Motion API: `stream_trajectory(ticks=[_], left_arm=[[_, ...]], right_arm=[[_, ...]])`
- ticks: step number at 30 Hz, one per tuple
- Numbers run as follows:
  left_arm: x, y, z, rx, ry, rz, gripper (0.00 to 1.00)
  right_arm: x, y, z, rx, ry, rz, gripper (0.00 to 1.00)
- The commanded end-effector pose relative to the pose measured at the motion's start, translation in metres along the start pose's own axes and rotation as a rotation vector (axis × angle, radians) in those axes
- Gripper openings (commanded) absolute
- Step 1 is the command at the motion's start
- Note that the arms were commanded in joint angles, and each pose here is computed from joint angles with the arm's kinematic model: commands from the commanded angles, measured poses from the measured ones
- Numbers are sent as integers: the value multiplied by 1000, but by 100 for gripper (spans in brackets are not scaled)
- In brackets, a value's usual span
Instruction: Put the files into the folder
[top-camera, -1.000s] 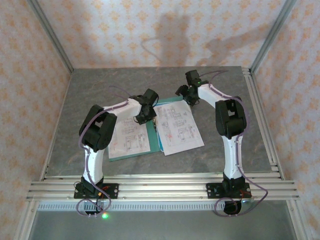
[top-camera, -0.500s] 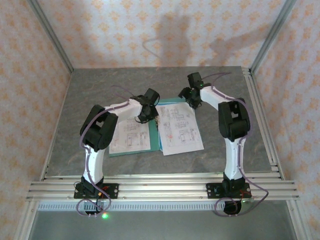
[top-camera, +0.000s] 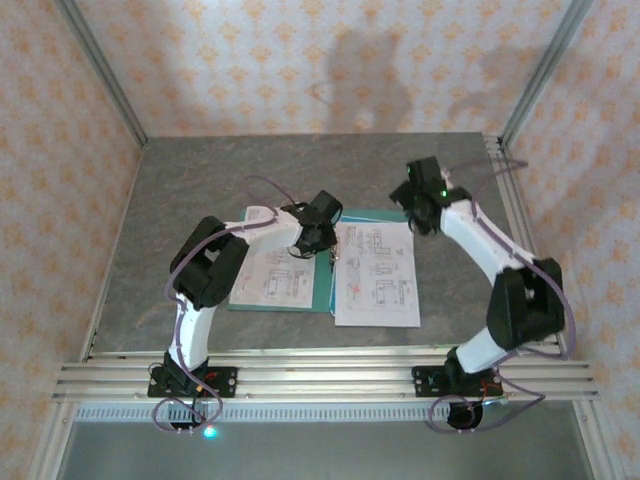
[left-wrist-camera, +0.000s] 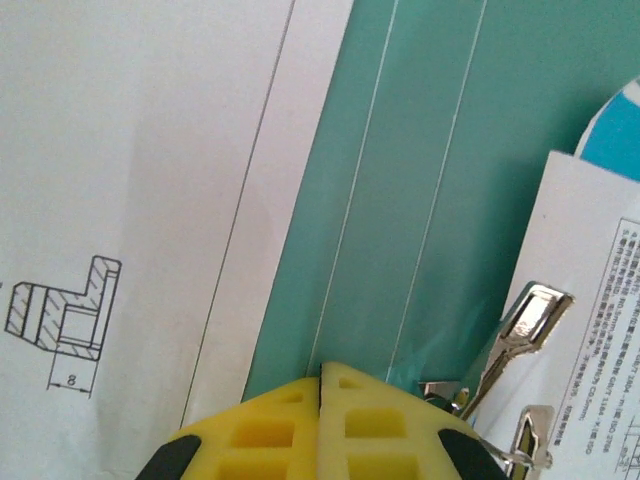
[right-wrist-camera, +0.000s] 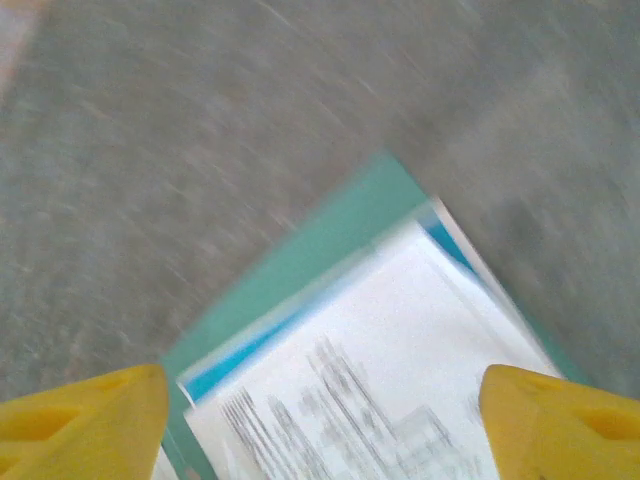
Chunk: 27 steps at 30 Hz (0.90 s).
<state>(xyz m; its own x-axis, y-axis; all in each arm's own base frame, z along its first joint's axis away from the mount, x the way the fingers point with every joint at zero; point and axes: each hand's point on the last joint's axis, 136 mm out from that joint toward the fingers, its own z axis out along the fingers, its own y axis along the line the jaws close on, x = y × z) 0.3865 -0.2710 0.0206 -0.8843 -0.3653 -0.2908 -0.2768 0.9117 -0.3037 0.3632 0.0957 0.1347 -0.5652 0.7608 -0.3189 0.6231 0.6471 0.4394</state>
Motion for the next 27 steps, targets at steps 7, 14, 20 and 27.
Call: stream_trajectory(ticks=[7, 14, 20, 27], left_arm=[[34, 44, 11, -104, 29, -72, 0], [32, 44, 10, -104, 19, -79, 0], [32, 45, 6, -110, 16, -76, 0], [32, 44, 7, -102, 18, -75, 0]], right_arm=[[130, -91, -26, -3, 198, 429, 96], [167, -102, -29, 64, 271, 508, 97], [188, -110, -27, 105, 305, 528, 97], [202, -115, -34, 114, 304, 507, 98]])
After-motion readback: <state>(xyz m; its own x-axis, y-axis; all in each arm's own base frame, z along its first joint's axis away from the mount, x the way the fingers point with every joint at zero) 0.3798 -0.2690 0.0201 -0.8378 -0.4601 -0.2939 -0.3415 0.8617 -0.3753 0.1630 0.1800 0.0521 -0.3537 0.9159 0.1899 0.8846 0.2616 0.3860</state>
